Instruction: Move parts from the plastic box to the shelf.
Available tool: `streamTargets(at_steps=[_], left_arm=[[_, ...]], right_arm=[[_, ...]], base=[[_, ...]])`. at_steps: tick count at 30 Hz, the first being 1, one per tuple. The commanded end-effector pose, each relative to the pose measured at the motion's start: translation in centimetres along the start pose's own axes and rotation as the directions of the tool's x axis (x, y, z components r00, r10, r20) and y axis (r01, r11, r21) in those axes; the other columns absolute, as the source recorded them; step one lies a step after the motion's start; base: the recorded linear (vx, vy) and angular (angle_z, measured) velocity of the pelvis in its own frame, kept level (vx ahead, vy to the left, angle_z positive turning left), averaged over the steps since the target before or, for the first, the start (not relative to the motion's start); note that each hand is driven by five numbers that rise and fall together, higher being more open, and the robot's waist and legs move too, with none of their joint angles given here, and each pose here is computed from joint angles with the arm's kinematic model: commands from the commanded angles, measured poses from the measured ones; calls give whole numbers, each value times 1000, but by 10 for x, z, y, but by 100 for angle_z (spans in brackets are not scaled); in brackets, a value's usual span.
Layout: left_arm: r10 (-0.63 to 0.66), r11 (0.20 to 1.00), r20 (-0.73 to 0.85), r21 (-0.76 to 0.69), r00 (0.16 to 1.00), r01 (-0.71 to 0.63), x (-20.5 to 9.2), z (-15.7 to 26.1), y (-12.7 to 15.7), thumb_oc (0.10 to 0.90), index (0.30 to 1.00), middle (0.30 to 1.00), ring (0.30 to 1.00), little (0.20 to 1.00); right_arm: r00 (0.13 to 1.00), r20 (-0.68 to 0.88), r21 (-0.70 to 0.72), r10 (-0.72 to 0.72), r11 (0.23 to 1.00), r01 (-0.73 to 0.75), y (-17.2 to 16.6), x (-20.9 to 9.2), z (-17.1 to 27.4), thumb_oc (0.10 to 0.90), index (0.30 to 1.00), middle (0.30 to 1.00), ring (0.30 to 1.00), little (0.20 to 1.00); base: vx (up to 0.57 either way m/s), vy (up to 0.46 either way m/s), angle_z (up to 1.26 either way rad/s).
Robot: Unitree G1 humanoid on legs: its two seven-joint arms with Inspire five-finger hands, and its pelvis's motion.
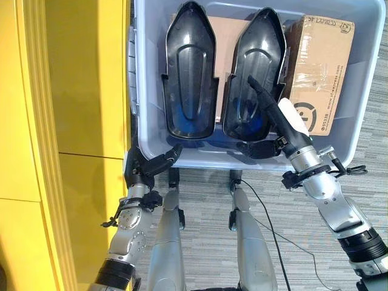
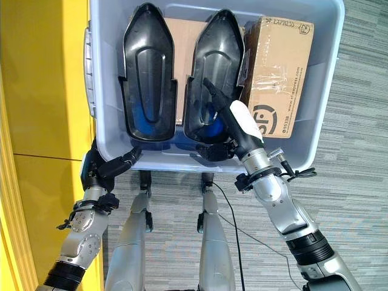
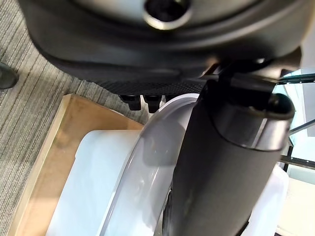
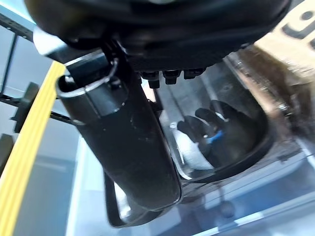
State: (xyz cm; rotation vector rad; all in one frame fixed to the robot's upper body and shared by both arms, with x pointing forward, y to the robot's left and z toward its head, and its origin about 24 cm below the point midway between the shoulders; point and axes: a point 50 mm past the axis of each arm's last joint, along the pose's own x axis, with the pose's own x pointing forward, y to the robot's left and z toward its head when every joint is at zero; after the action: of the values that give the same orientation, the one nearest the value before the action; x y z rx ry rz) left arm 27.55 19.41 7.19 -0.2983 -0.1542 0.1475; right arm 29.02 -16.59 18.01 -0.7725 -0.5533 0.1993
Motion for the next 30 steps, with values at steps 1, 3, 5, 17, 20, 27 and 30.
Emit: streamTargets(at_steps=[1, 3, 5, 17, 20, 27, 30], left_arm=[[82, 992, -14, 99, 997, -80, -20, -4, 26, 900, 1000, 1000, 1000, 1000], [80, 992, -13, 101, 997, -78, -20, -4, 26, 900, 1000, 1000, 1000, 1000], [80, 991, -16, 104, 997, -78, -21, -5, 26, 900, 1000, 1000, 1000, 1000], [94, 989, -21, 113, 995, -91, -22, -6, 28, 900, 1000, 1000, 1000, 1000], [98, 989, -16, 115, 995, -96, -22, -6, 28, 900, 1000, 1000, 1000, 1000], [105, 988, -12, 119, 994, -102, -21, -6, 26, 900, 1000, 1000, 1000, 1000], [109, 987, -4, 116, 994, -108, -21, -5, 24, 900, 1000, 1000, 1000, 1000]], right_arm=[[964, 258, -5, -68, 997, 72, -19, 7, 47, 900, 1000, 1000, 1000, 1000], [963, 261, -8, -67, 997, 71, -19, 8, 48, 900, 1000, 1000, 1000, 1000], [963, 264, -10, -61, 998, 66, -18, 8, 49, 900, 1000, 1000, 1000, 1000], [967, 249, -16, -53, 998, 59, -13, 8, 46, 900, 1000, 1000, 1000, 1000], [972, 229, -30, -58, 997, 67, -12, 8, 42, 900, 1000, 1000, 1000, 1000], [977, 173, -100, -128, 984, 147, -15, 6, 30, 900, 1000, 1000, 1000, 1000], [978, 140, -126, -156, 977, 174, -13, 8, 24, 900, 1000, 1000, 1000, 1000]], base=[[0, 0, 0], [0, 0, 0], [0, 0, 0], [1, 3, 1], [1, 1, 1], [0, 0, 0], [0, 0, 0]])
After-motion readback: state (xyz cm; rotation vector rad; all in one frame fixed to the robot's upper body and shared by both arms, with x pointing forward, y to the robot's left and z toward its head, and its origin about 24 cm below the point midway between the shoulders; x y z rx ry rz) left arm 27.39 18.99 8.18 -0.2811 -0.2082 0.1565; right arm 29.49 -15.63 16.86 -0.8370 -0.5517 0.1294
